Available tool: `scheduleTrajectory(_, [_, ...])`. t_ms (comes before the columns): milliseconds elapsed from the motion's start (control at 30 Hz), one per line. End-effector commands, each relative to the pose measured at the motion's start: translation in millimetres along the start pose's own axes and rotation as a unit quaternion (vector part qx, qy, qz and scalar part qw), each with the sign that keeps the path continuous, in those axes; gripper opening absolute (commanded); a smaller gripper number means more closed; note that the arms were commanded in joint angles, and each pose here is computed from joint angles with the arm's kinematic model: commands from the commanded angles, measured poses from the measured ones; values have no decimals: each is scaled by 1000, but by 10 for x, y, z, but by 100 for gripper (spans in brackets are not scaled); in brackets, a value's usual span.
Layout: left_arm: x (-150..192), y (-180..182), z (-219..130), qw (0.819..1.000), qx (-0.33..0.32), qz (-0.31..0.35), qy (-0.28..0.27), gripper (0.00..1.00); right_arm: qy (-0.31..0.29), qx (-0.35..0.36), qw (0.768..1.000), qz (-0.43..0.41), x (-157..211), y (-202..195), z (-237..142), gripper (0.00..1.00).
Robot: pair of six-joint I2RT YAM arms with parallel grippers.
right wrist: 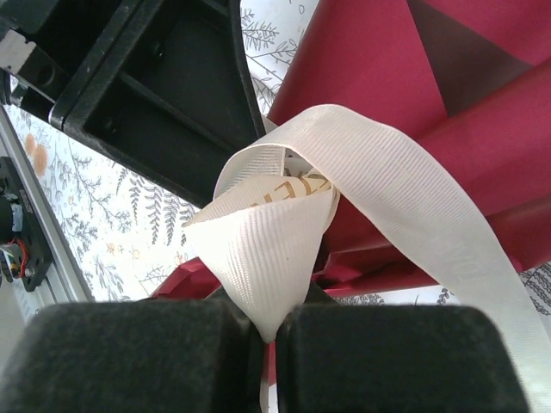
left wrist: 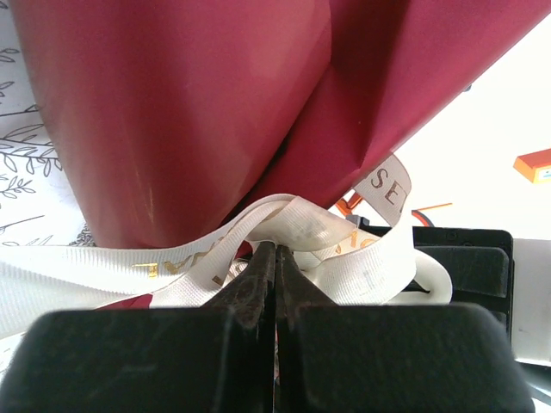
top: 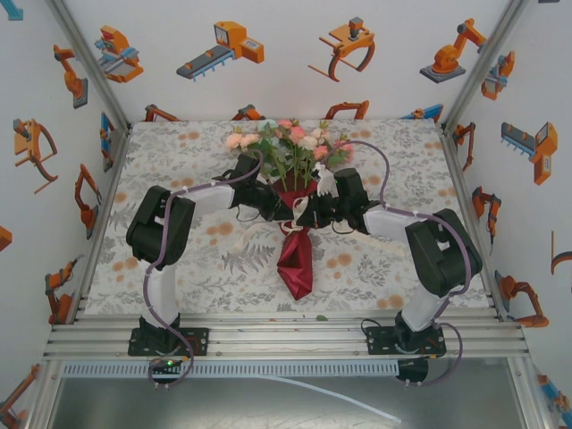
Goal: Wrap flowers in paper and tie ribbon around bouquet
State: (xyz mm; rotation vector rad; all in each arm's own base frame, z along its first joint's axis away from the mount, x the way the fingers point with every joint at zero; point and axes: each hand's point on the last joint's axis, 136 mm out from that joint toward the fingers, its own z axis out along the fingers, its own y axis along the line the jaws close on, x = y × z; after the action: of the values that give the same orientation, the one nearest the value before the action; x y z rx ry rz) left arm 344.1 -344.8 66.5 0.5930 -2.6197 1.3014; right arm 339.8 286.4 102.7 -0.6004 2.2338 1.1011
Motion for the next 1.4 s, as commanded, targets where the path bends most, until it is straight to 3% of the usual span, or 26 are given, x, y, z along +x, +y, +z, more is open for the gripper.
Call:
scheduleTrajectory(0, [36, 83, -40, 1000, -24, 6, 4, 11, -28, -25, 999, -37, -237, 192, -57, 0])
scheduleTrajectory(233, [-28, 126, -275, 998, -44, 32, -19, 22, -33, -28, 998, -41, -277, 225, -83, 0])
scheduleTrajectory(400, [-7, -26, -470, 992, -36, 113, -34, 24, -32, -26, 999, -36, -299, 221, -84, 0])
scheduleTrajectory(700, [149, -145, -419, 974, -32, 223, -5, 27, -30, -29, 999, -28, -308, 225, -67, 0])
scheduleTrajectory(1100, [168, -270, -311, 967, -15, 253, -5, 40, -26, -36, 999, -22, -296, 239, -60, 0])
scheduleTrajectory(1367, [93, -415, -274, 967, 11, 253, -22, 34, -21, -42, 999, -21, -269, 260, -63, 0])
